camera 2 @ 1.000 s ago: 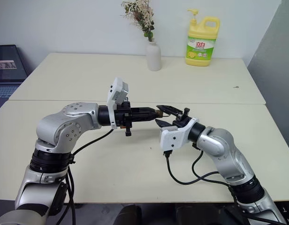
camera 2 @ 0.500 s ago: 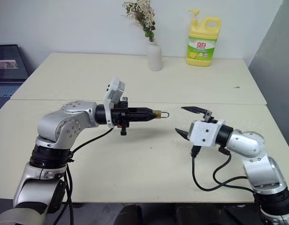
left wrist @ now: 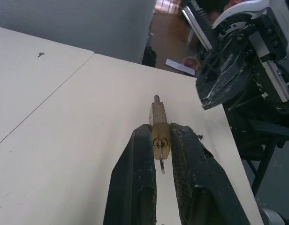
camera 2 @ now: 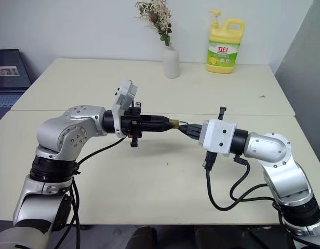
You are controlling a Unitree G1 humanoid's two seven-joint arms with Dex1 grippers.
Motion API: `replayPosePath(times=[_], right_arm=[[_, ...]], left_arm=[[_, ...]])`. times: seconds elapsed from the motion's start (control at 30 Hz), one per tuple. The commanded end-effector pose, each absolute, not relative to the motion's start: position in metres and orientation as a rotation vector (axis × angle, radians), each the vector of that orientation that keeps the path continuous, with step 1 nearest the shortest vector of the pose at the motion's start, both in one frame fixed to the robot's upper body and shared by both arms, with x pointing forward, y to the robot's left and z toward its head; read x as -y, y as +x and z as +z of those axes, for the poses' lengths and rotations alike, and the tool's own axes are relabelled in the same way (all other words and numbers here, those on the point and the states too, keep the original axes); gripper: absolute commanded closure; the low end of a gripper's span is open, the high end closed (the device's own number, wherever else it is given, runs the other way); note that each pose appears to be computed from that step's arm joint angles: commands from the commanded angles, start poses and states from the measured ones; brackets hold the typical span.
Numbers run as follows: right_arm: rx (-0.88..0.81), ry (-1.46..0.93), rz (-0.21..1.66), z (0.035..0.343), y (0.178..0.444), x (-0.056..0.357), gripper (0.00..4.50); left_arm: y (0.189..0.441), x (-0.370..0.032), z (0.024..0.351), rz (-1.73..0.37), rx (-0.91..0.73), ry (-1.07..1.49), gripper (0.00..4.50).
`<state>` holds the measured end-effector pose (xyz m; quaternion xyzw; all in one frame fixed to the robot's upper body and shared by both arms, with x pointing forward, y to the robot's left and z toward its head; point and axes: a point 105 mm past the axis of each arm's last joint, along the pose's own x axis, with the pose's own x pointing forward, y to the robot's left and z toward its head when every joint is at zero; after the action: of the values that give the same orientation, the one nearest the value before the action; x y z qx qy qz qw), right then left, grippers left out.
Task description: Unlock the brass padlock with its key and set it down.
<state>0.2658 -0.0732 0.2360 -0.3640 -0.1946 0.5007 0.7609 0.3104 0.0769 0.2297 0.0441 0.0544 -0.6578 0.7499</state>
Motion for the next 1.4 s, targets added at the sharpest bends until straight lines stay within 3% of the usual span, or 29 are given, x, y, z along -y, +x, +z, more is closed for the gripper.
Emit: replayPosePath(times=[0.03,0.73,1.4], right_arm=[[0.468,-0.839,1.093,0.241,0.266,0.073,4.5],[0.439,-0.932,1.129,0.229,0.28,0.083,4.5],[0.401,-0.92,1.237,0.218,0.276,0.078,4.5]], left_arm=[[0.302,-0.077,0.241,-1.46,-0.069,0.132,4.34],[0.288,-0.078,0.235,-1.513,-0.087,0.147,4.34],[0.28,-0.079,0.238,-1.544,-0.089,0.117,4.34]])
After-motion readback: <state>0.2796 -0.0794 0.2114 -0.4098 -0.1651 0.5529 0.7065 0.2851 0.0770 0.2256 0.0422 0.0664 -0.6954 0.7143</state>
